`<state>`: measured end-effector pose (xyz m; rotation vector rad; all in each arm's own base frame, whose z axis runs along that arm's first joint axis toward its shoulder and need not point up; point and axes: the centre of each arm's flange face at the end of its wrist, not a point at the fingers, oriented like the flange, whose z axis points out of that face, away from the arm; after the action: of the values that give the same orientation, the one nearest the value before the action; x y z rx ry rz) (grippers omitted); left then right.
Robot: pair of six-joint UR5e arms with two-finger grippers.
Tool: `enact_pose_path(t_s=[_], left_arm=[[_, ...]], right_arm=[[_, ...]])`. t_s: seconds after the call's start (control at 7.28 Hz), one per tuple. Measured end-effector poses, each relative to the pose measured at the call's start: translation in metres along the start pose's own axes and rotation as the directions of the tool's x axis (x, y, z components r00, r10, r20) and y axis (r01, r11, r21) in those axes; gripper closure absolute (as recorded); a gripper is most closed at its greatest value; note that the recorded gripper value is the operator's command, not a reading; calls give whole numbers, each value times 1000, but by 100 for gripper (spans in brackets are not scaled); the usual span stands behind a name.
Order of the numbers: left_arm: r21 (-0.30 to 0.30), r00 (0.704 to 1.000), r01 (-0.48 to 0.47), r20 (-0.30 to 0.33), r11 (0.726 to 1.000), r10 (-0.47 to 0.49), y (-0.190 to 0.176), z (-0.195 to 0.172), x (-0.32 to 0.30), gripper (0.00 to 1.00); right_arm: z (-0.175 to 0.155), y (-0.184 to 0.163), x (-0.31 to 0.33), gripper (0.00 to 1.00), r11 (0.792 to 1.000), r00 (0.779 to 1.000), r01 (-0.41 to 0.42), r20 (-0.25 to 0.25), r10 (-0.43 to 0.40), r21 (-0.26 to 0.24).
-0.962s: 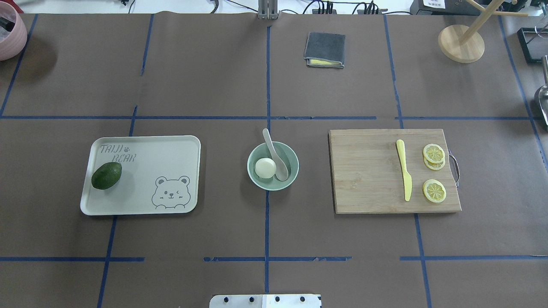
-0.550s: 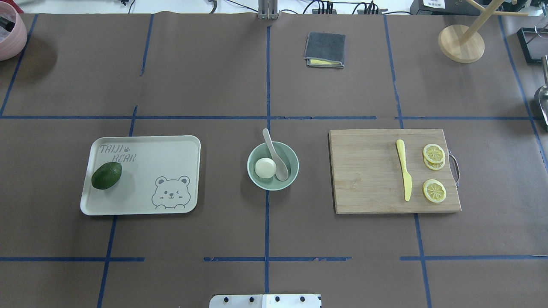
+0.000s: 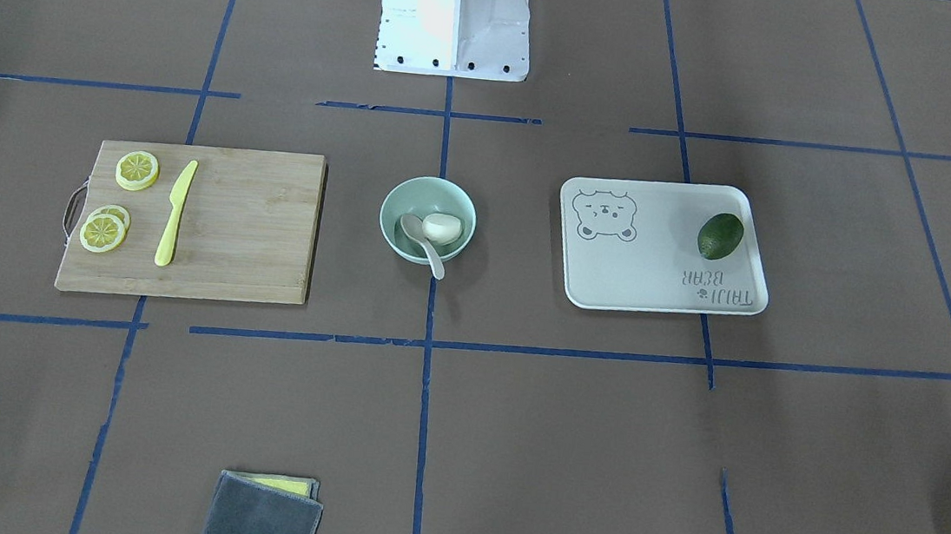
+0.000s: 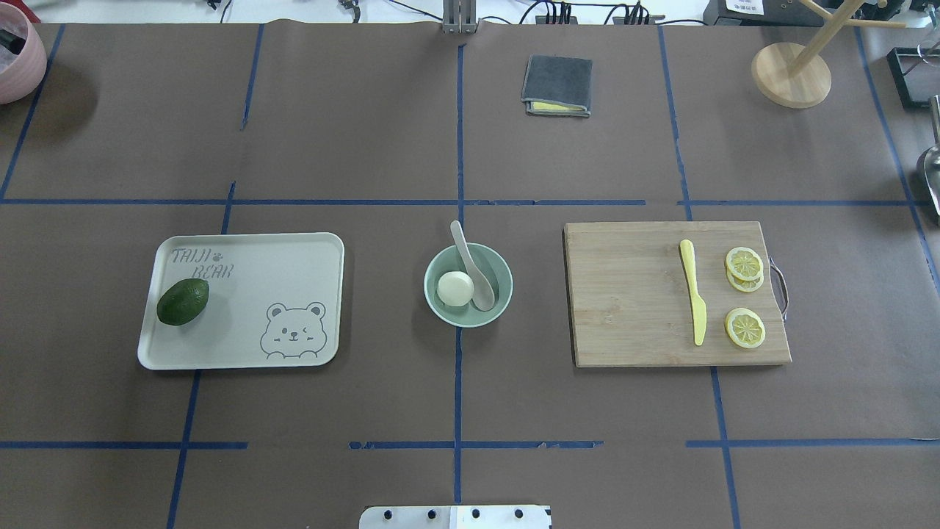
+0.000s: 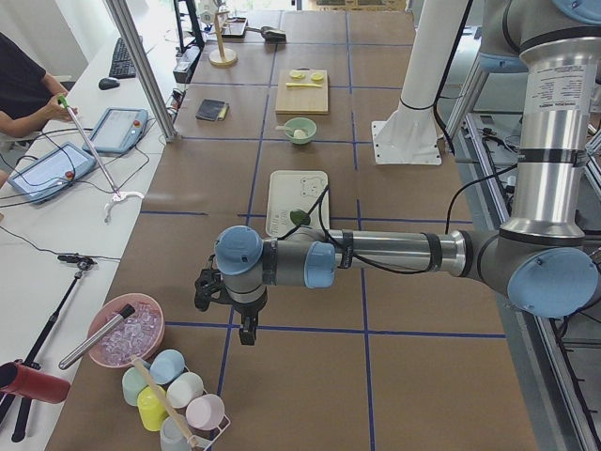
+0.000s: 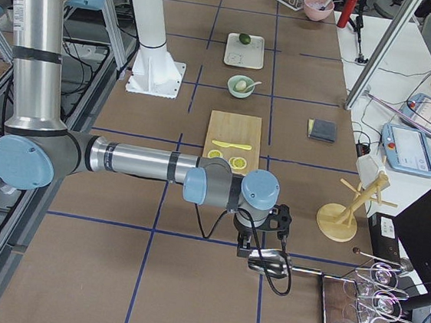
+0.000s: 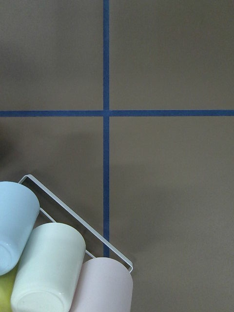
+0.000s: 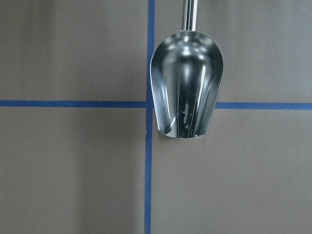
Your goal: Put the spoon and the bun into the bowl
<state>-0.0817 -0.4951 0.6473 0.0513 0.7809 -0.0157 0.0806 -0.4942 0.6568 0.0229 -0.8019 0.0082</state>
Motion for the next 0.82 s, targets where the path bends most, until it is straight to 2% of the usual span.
enact_pose_path(t_s=[0.82], left_arm=[[0,1000,-1,1,1000,1,0,2,-1,0]], right_arm=[[-4,-3,-4,0,1000,1000,10,0,-10,9]])
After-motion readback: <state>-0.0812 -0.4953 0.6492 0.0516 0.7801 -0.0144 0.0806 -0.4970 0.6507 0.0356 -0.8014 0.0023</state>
